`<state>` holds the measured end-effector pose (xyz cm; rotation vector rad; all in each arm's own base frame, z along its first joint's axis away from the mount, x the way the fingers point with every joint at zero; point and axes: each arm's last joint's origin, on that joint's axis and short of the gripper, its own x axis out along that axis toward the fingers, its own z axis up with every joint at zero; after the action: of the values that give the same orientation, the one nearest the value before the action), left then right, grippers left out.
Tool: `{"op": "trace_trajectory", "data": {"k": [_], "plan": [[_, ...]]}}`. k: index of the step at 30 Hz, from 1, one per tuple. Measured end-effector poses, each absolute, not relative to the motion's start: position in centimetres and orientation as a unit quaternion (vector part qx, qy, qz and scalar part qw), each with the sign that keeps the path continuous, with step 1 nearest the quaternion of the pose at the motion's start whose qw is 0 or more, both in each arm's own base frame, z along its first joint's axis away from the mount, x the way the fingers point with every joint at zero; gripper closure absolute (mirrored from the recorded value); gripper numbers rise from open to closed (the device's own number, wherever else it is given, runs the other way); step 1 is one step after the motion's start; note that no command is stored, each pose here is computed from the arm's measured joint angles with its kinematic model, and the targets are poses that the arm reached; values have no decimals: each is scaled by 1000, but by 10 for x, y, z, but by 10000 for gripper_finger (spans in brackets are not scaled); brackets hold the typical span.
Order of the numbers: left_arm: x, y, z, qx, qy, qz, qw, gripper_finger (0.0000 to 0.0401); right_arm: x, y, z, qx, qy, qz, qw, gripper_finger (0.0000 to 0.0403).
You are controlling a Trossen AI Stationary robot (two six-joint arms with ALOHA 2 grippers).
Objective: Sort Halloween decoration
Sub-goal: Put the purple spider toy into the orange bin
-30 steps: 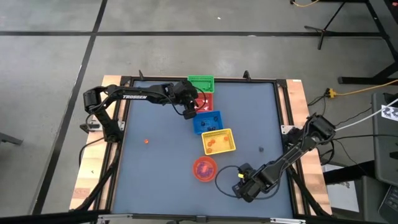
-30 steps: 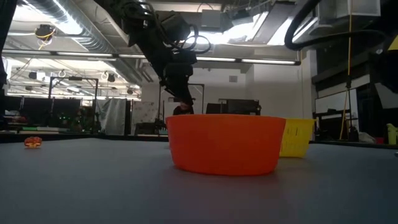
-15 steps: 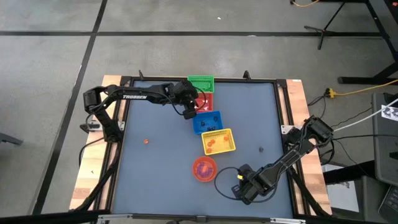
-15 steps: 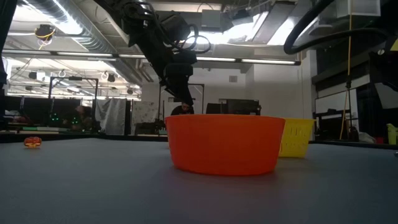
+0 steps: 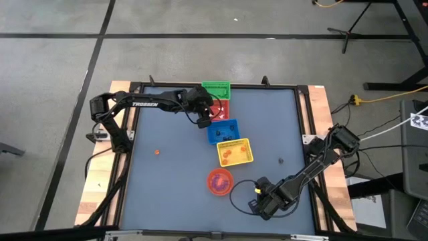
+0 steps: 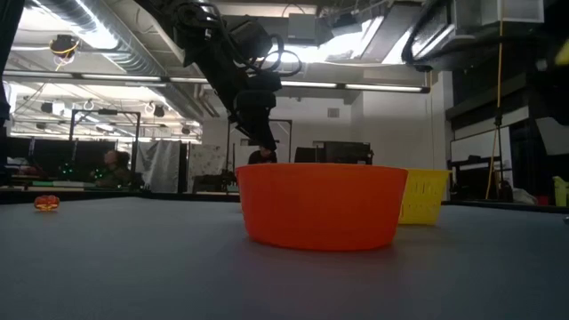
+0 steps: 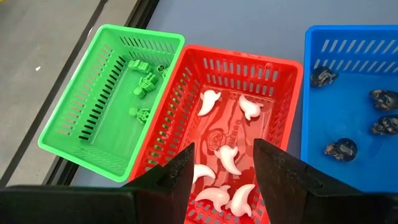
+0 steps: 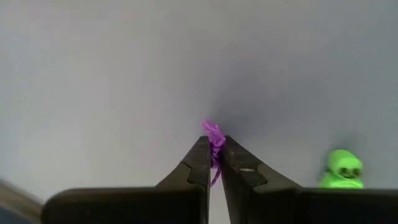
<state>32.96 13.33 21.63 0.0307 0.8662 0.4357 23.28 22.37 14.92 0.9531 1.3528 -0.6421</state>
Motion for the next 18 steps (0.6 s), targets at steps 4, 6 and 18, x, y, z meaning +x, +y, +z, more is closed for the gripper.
{"op": "trace_trajectory", "data": {"k": [4, 6, 18], "plan": [[330, 133, 219, 26, 420, 204, 884, 253, 234, 221, 165, 431, 552, -270, 661, 380], [333, 132, 225, 31, 421, 199, 885, 253, 236, 218, 170, 436, 527, -269, 679, 380], [337, 93, 291, 74, 524, 113, 841, 253, 295, 182, 181, 339, 380, -193, 839, 380]]}}
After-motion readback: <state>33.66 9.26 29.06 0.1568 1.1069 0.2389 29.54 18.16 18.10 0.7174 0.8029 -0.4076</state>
